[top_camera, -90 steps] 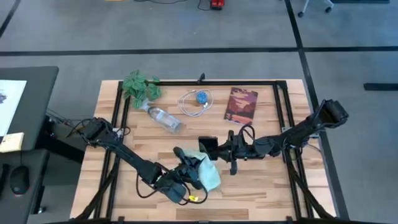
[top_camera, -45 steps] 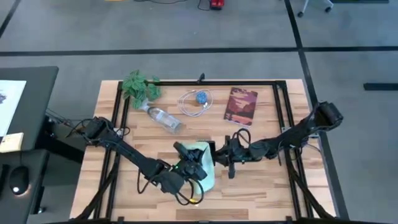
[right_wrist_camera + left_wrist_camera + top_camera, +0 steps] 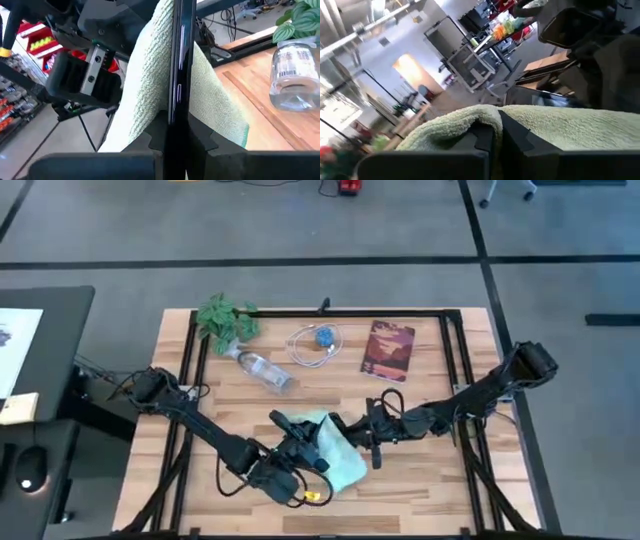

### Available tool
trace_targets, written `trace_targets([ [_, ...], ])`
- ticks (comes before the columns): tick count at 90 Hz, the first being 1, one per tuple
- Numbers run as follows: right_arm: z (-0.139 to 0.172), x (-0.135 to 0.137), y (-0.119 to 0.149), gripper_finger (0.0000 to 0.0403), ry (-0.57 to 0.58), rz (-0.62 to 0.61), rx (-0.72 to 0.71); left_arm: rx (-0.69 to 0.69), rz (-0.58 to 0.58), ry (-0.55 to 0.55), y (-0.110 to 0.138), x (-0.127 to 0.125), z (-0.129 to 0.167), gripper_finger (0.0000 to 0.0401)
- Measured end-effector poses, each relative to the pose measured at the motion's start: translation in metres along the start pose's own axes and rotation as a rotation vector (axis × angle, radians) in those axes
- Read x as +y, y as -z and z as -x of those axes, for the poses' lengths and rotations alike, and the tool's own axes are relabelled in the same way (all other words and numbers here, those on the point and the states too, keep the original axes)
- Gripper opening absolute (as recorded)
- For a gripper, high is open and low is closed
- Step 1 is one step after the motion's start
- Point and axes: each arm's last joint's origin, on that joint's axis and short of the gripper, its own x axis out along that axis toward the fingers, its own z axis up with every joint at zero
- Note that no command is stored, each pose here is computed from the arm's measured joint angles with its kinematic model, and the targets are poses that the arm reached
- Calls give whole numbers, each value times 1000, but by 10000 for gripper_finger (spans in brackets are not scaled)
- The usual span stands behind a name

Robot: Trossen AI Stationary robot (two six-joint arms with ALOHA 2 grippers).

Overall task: Apply microfiber cloth
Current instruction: Wipe the back and front of the black cellphone with the green microfiber cloth

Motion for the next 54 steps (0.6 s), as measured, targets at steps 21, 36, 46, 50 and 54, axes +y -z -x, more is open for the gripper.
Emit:
trace_targets([
  [21, 0, -1, -14, 20, 79, -33, -97, -9, -10, 118, 7, -11, 8, 0],
  [36, -1, -6, -4, 20, 110, -4, -26, -36, 24, 99, -6, -5, 13, 0],
  [46, 3, -4, -15, 19, 116, -6, -69, -37, 16, 109, -4, -8, 13, 0],
  [50, 6, -3, -17, 19, 129, 1, -70, -37, 35, 118, -3, -9, 13, 0],
  [54, 9, -2, -18, 19, 146, 23, -61, -36, 57, 128, -4, -8, 13, 0],
])
